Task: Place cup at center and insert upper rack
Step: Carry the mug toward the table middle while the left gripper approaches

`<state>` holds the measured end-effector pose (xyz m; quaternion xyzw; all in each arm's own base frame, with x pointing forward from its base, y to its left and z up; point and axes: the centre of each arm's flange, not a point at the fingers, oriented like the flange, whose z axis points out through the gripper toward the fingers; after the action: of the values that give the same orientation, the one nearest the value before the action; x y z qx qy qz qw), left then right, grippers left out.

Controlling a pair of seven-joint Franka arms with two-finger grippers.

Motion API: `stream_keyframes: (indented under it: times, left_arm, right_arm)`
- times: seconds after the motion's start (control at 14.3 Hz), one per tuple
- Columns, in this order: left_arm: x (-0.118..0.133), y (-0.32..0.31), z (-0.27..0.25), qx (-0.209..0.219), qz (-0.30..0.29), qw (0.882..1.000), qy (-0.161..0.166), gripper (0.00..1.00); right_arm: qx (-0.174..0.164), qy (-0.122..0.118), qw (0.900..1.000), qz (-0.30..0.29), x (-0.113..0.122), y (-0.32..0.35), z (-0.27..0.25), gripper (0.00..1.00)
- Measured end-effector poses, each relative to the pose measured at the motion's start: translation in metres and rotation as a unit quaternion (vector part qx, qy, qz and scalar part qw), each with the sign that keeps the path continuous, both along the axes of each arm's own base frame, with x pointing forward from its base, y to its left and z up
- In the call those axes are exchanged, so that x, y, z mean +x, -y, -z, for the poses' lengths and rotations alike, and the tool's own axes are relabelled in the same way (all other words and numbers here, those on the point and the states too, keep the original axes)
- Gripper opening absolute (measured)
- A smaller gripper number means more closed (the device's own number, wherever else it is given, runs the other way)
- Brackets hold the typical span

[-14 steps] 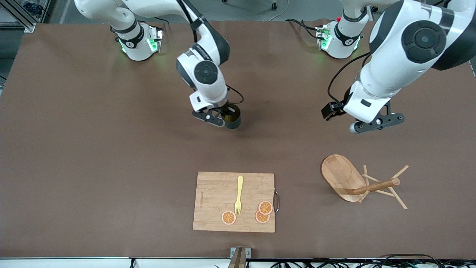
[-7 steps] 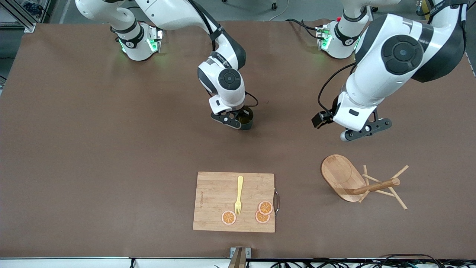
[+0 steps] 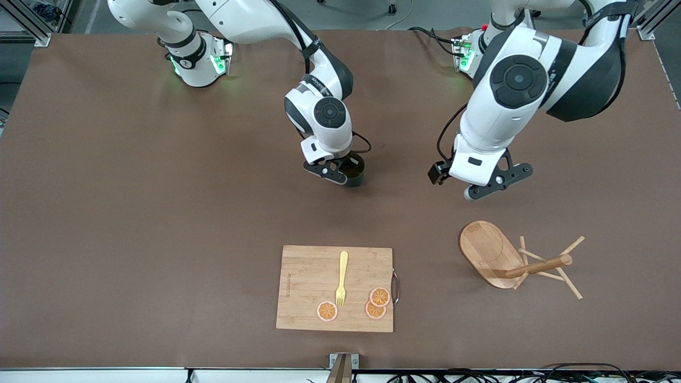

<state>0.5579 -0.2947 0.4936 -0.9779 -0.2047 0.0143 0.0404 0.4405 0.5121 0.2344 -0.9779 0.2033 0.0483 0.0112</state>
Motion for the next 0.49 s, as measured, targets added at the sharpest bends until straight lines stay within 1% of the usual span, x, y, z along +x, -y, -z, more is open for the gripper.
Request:
stream_keyframes:
  times: [0.14, 0.21, 0.35, 0.42, 0.49]
  left_arm:
    - [-0.005, 0.011, 0.005, 0.007, -0.02, 1.0, 0.001, 1.0]
    - [-0.007, 0.016, 0.007, 0.012, -0.029, 1.0, 0.004, 1.0]
    - [-0.011, 0.027, 0.013, 0.018, -0.041, 0.999, 0.004, 1.0]
    - [-0.013, 0.032, 0.017, 0.023, -0.045, 0.999, 0.005, 1.0]
    - [-0.014, 0.036, 0.022, 0.028, -0.049, 0.998, 0.007, 1.0]
  right_arm:
    - [0.001, 0.003, 1.0, 0.003, 0.004, 0.002, 0.001, 0.28]
    - [0.002, 0.006, 1.0, 0.004, 0.006, 0.002, -0.001, 0.41]
    - [0.009, 0.015, 1.0, 0.007, 0.016, 0.001, -0.013, 0.59]
    - [0.013, 0.018, 1.0, 0.006, 0.022, 0.003, -0.025, 0.7]
    - [0.013, 0.017, 1.0, -0.001, 0.028, 0.008, -0.039, 0.79]
